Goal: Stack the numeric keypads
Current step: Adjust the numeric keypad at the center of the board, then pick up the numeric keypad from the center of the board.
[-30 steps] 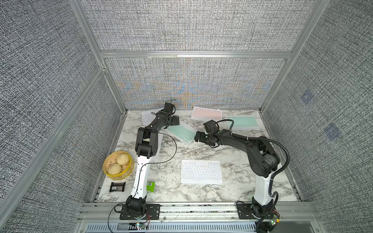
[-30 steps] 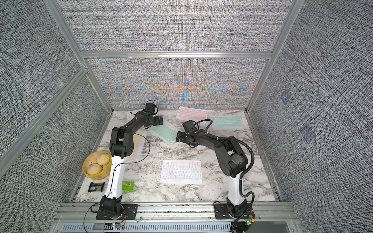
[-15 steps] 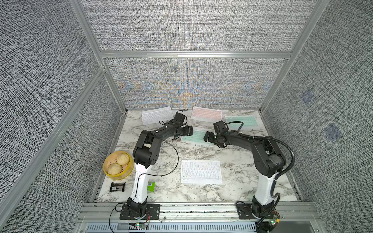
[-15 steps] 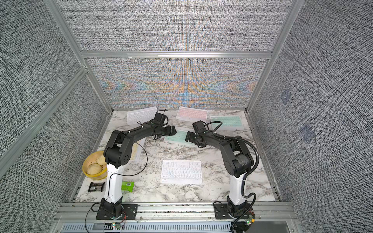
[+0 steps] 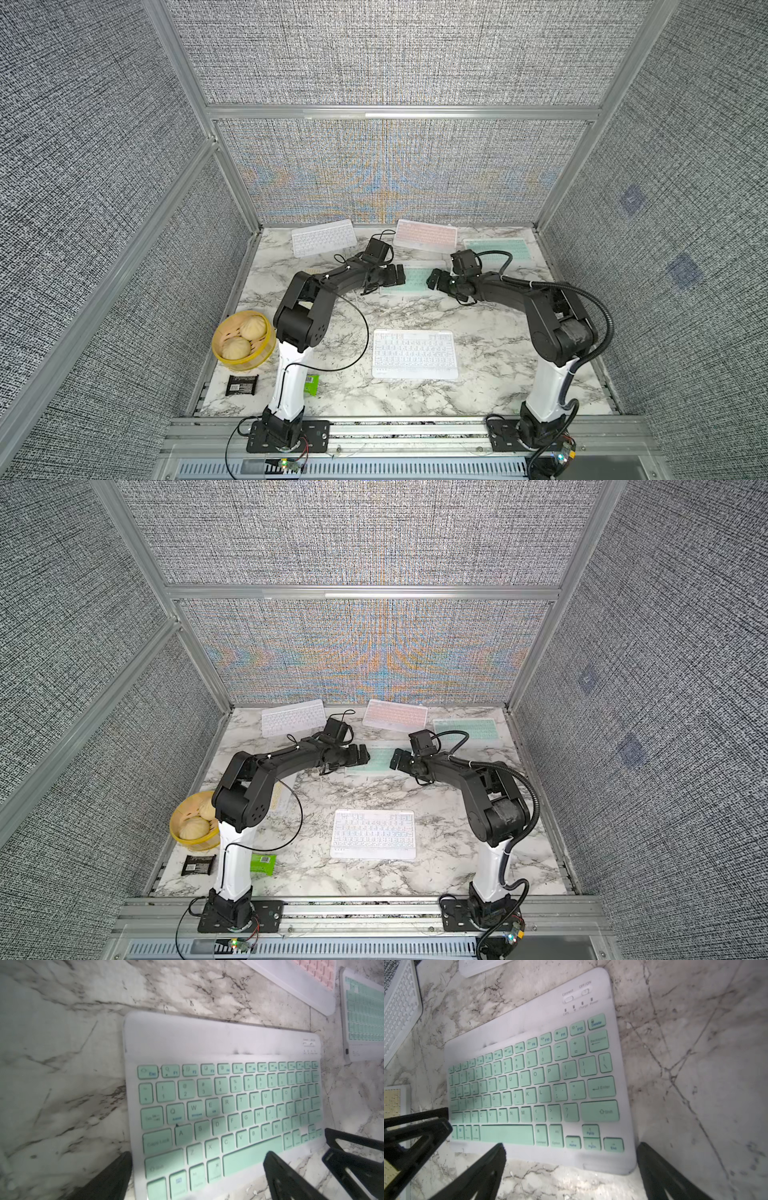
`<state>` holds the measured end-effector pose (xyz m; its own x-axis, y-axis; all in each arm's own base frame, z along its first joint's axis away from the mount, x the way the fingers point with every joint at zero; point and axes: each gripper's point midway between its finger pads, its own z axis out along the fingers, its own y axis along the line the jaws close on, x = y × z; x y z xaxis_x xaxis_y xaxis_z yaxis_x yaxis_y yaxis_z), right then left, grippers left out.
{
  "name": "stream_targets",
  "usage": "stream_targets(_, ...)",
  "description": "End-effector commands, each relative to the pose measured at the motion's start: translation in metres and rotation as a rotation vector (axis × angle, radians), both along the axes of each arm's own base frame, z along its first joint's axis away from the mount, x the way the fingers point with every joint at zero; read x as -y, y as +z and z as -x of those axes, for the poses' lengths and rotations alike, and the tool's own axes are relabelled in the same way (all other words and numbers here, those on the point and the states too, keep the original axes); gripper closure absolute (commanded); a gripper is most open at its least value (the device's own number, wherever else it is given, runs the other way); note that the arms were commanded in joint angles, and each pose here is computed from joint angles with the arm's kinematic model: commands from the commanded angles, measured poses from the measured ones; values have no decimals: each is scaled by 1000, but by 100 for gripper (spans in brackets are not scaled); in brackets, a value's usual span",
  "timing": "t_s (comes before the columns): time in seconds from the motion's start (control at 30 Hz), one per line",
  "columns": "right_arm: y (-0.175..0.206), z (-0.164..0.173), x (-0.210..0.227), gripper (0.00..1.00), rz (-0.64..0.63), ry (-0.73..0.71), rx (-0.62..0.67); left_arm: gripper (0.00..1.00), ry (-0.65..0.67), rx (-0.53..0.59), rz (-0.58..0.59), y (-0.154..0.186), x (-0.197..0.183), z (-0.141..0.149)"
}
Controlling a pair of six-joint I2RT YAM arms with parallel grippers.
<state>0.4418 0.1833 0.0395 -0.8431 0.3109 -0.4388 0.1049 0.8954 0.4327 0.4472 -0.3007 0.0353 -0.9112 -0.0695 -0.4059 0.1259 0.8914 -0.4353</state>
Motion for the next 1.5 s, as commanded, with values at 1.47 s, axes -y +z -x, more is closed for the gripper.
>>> stream_targets(1.47,58,6,-90,2,-610,260,69,1,-81,-95,205,4,46,27)
